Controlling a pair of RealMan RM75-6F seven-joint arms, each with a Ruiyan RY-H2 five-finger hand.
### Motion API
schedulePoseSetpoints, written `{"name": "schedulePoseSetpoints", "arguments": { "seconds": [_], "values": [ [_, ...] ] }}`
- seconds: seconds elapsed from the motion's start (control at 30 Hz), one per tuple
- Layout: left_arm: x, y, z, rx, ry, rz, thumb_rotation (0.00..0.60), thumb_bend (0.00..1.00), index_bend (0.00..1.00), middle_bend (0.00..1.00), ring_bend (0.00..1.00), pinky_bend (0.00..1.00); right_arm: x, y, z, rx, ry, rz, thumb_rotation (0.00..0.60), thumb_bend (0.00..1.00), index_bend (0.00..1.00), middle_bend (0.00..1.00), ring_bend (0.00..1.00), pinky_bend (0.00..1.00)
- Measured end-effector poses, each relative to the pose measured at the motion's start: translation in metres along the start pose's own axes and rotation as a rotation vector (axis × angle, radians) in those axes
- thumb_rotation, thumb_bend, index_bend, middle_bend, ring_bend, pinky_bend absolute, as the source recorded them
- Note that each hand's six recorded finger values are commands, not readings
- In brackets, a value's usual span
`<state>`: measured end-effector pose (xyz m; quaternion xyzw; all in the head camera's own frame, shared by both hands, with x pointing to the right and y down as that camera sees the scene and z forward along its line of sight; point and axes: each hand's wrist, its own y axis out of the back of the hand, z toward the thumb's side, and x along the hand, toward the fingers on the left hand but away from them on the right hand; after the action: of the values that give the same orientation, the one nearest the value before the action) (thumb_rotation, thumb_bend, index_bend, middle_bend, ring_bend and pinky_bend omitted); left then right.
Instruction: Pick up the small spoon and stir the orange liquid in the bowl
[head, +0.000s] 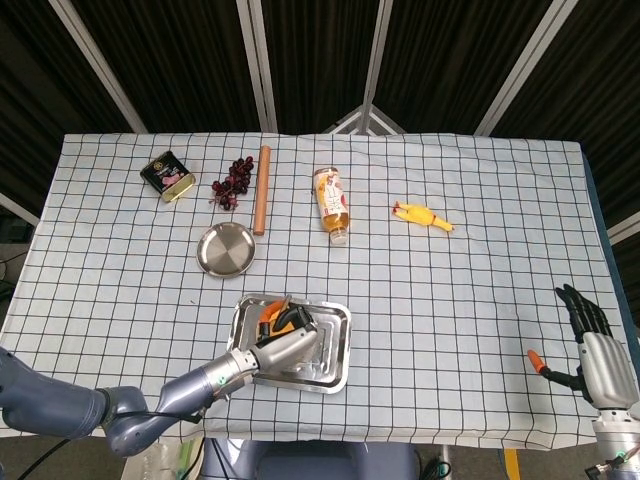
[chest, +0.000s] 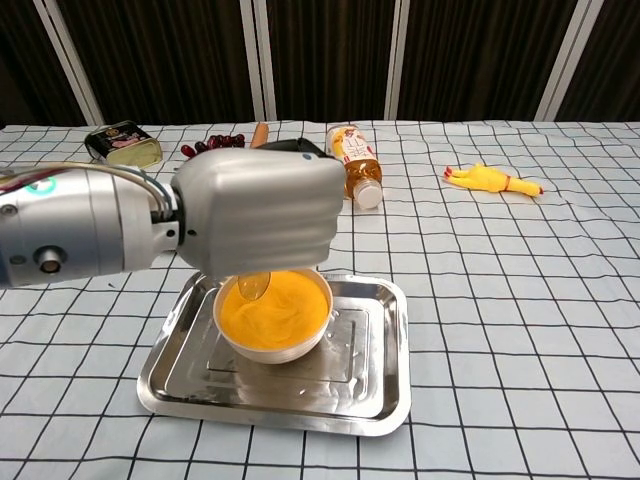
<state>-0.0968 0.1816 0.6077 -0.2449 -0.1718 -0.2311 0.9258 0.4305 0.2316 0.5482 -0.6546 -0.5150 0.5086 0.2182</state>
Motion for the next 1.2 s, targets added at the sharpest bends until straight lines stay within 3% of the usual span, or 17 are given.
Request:
{"name": "schedulePoseSetpoints", "arguments": {
  "seconds": [0.17,0.37,0.6,0.7,0.9,1.2],
  "values": [
    [-0.005,-0.015,-0.006,-0.147,0.067,-0.090,0.600,0.60,0.79,1.00,0.98,0.98,0.000,0.000,0.000,0.002,0.000,-0.001,0.600,0.32,0.00,0.00,0.00,0.00],
    [-0.018,-0.046,-0.014,-0.416,0.198,-0.254,0.600,0.60,0.79,1.00,0.98,0.98,0.000,0.000,-0.001,0.010,0.000,-0.003,0.600,0.32,0.00,0.00,0.00,0.00],
    [-0.043,-0.104,-0.022,-0.786,0.430,-0.497,0.600,0.59,0.79,1.00,0.97,0.98,0.000,-0.001,0.000,0.013,-0.001,-0.001,0.600,0.32,0.00,0.00,0.00,0.00],
    [-0.055,-0.131,-0.019,-0.899,0.516,-0.594,0.600,0.59,0.79,1.00,0.97,0.98,0.001,-0.001,0.001,0.014,0.002,0.000,0.600,0.32,0.00,0.00,0.00,0.00],
    [-0.074,-0.173,-0.006,-0.921,0.582,-0.702,0.600,0.59,0.79,1.00,0.97,0.98,0.000,-0.002,-0.001,0.014,-0.002,0.006,0.600,0.32,0.00,0.00,0.00,0.00],
    [-0.089,-0.217,0.020,-0.928,0.602,-0.796,0.600,0.57,0.78,1.00,0.97,0.98,0.000,-0.004,0.001,0.002,-0.003,0.020,0.600,0.32,0.00,0.00,0.00,0.00]
  ]
}}
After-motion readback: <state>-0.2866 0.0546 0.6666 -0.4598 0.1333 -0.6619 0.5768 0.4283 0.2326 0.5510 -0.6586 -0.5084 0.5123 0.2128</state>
